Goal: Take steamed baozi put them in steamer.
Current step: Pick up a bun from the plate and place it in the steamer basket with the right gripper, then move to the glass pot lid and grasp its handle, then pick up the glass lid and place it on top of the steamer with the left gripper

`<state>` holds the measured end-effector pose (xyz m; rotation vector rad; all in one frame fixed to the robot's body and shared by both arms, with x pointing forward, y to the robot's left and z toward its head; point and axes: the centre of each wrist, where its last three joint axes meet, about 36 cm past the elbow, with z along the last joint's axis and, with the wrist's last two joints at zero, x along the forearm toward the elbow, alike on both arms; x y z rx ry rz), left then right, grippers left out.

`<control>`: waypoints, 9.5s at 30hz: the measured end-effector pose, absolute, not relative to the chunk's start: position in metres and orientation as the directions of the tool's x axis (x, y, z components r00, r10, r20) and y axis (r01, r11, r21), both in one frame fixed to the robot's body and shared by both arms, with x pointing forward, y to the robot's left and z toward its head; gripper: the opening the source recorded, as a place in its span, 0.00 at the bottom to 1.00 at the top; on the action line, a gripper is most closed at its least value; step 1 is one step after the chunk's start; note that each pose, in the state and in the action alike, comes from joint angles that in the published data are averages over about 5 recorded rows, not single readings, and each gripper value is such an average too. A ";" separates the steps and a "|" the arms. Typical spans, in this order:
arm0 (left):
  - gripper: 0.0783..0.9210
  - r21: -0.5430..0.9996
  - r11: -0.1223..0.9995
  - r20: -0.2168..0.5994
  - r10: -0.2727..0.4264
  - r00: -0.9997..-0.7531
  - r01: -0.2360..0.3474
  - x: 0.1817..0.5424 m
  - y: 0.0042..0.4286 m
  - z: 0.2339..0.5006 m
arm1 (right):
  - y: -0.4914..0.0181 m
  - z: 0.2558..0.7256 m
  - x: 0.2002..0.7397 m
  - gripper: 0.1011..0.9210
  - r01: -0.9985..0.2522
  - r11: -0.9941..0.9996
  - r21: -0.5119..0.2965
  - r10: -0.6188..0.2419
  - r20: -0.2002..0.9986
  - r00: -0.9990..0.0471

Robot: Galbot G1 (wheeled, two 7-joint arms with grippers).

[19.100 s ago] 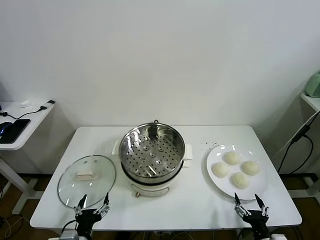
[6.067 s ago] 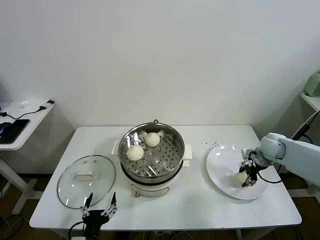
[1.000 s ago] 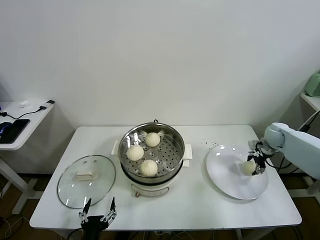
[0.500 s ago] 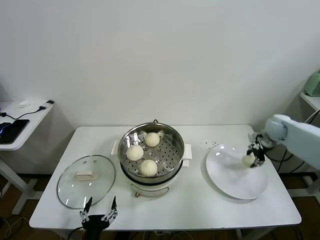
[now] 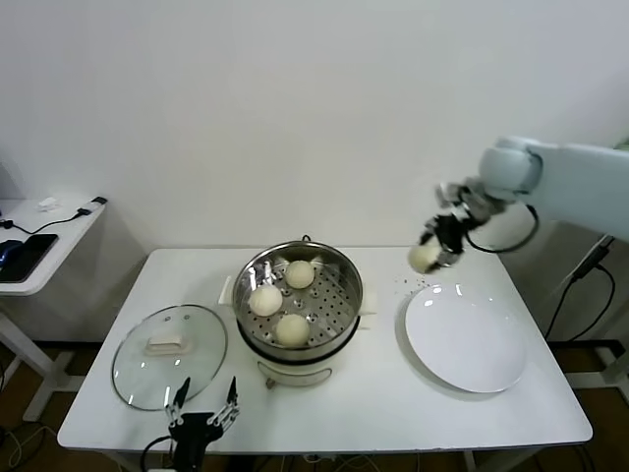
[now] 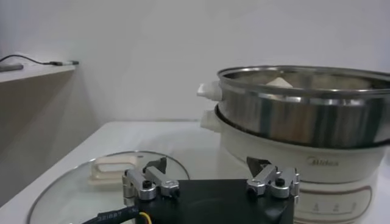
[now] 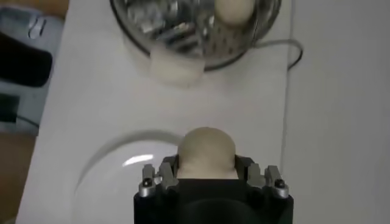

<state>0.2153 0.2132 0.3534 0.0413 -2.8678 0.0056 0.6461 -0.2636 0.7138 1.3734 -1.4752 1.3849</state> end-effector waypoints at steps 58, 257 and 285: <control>0.88 0.012 0.999 0.261 -0.035 -0.965 -0.033 0.226 0.229 0.344 | -0.085 0.628 0.643 0.88 -0.970 -0.129 -0.204 -0.316 0.936 -0.155; 0.07 0.991 0.131 -0.016 -0.109 -0.994 -0.030 0.361 0.110 0.456 | -0.272 0.315 0.262 0.88 0.016 0.990 -0.137 0.030 0.099 -0.995; 0.07 0.997 0.081 0.005 -0.133 -0.991 -0.006 0.388 0.031 0.413 | -0.298 0.306 0.257 0.88 0.124 0.985 -0.120 0.132 0.069 -0.989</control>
